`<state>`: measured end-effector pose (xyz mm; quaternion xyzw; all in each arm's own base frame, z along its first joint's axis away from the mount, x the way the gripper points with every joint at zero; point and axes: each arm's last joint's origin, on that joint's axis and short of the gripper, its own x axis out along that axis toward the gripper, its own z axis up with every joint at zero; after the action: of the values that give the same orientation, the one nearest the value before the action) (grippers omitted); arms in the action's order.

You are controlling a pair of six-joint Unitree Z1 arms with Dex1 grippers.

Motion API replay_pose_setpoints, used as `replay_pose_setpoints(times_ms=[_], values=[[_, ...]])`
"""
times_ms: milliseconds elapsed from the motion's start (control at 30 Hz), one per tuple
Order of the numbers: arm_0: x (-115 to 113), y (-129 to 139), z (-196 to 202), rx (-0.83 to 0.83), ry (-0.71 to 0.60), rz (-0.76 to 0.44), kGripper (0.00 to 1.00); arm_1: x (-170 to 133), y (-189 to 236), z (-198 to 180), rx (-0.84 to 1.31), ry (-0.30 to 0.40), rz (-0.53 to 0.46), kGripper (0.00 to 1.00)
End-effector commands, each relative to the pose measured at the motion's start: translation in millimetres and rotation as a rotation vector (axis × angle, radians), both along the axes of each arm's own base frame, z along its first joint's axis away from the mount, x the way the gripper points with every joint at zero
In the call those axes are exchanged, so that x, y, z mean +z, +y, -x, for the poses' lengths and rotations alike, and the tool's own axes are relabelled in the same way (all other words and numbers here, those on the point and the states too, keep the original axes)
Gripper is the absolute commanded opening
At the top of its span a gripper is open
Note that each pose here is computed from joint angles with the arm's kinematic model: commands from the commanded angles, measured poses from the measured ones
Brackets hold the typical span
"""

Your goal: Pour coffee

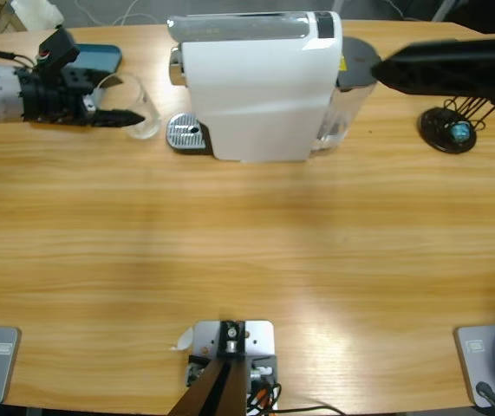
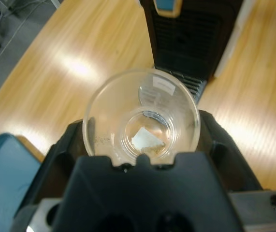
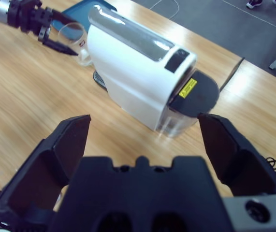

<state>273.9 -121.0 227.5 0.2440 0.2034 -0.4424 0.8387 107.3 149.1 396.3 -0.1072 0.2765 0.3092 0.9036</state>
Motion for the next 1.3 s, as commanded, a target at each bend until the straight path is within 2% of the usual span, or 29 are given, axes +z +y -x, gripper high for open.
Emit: replay_pose_setpoints(times_ms=[33, 233, 533, 867, 900, 933, 967, 1000, 1033, 1200, 1267, 1300], values=[[-15.8, -33.2, -27.5, -0.056, 0.018, -0.005, 0.000, -15.7, -38.4, 23.9, 0.025, 0.024, 0.004, 1.000], [-23.7, -47.4, -27.4, -0.077, 0.035, -0.006, 0.000, -22.7, -43.4, 27.0, 0.025, 0.037, 0.024, 1.000], [-28.7, -59.6, -28.3, -0.095, 0.041, 0.008, 0.000, -27.6, -38.9, 24.5, 0.016, 0.041, -0.003, 1.000], [-36.9, -60.8, -24.5, -0.096, 0.074, 0.000, 0.000, -28.1, -36.7, 22.5, 0.006, 0.039, -0.022, 1.000], [-38.0, -61.3, -25.4, -0.094, 0.078, 0.000, 0.175, -28.1, -36.5, 22.2, 0.005, 0.039, -0.022, 1.000], [-39.3, -61.6, -25.9, -0.093, 0.081, 0.001, 0.623, -28.2, -36.5, 22.2, 0.004, 0.039, -0.022, 1.000], [-40.5, -61.9, -26.1, -0.093, 0.078, 0.003, 0.784, -28.2, -36.5, 22.2, 0.004, 0.039, -0.022, 1.000], [-41.1, -62.4, -25.6, -0.095, 0.072, 0.006, 0.863, -28.2, -36.5, 22.2, 0.004, 0.039, -0.022, 1.000], [-41.6, -63.6, -25.8, -0.097, 0.068, 0.009, 0.900, -28.0, -36.5, 22.1, 0.004, 0.038, -0.022, 1.000], [-44.5, -66.2, -29.2, -0.076, 0.093, 0.028, 0.909, -28.4, -36.5, 22.2, 0.004, 0.039, -0.021, 1.000], [-46.2, -66.5, -29.3, -0.080, 0.102, 0.031, 0.985, -28.5, -36.1, 21.9, 0.005, 0.040, -0.021, 1.000], [-46.7, -66.0, -28.8, -0.080, 0.104, 0.031, 0.987, -28.3, -36.1, 21.9, 0.004, 0.039, -0.021, 1.000]])
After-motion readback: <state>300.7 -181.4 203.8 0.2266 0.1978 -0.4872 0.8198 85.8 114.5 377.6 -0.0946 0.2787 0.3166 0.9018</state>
